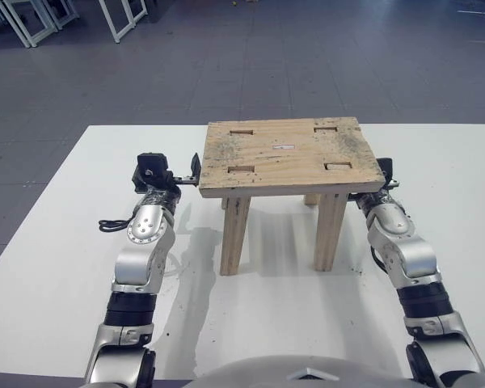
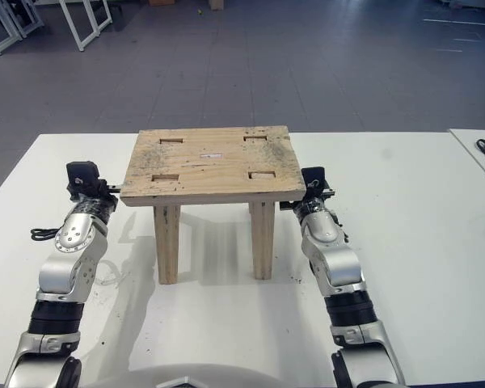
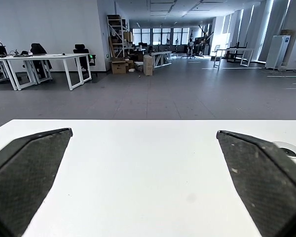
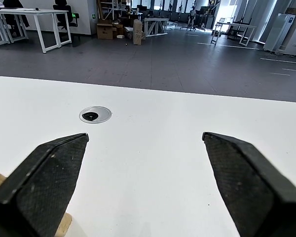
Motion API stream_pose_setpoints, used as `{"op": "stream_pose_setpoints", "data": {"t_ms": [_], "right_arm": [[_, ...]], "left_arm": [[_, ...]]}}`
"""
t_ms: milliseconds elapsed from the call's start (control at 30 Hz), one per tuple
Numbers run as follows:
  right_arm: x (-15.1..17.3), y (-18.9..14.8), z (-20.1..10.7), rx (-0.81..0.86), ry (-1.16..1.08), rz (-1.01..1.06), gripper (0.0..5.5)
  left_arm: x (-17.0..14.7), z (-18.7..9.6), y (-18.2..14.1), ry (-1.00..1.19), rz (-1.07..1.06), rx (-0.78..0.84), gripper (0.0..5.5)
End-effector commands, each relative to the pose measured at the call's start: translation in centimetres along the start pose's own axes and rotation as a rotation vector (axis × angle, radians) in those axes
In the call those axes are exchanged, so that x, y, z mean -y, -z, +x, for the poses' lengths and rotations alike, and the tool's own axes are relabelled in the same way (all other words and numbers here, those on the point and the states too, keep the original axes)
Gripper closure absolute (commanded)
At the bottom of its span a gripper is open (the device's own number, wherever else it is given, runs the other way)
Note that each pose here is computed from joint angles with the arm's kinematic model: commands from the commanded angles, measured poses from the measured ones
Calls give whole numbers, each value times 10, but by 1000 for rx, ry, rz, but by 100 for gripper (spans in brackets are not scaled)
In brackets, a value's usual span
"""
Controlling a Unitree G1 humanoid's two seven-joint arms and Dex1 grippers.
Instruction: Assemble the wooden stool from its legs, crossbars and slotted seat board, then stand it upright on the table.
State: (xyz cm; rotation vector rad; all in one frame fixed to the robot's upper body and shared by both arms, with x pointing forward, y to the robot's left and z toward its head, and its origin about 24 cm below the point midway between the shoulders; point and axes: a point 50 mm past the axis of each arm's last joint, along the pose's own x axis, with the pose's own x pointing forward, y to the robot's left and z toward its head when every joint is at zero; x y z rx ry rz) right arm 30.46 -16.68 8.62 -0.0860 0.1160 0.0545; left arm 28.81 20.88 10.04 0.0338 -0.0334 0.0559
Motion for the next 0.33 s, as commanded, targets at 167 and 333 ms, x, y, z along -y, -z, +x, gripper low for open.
{"op": "stream_pose_setpoints", "data": {"t_ms": [167, 333], "right_arm": [[4, 1, -1, -2, 13, -5, 124], [4, -2, 6, 9, 11, -13, 124]], "left_arm": [[9, 4, 0, 27, -5, -3, 0], [14, 12, 0, 46, -16, 3, 0]]}}
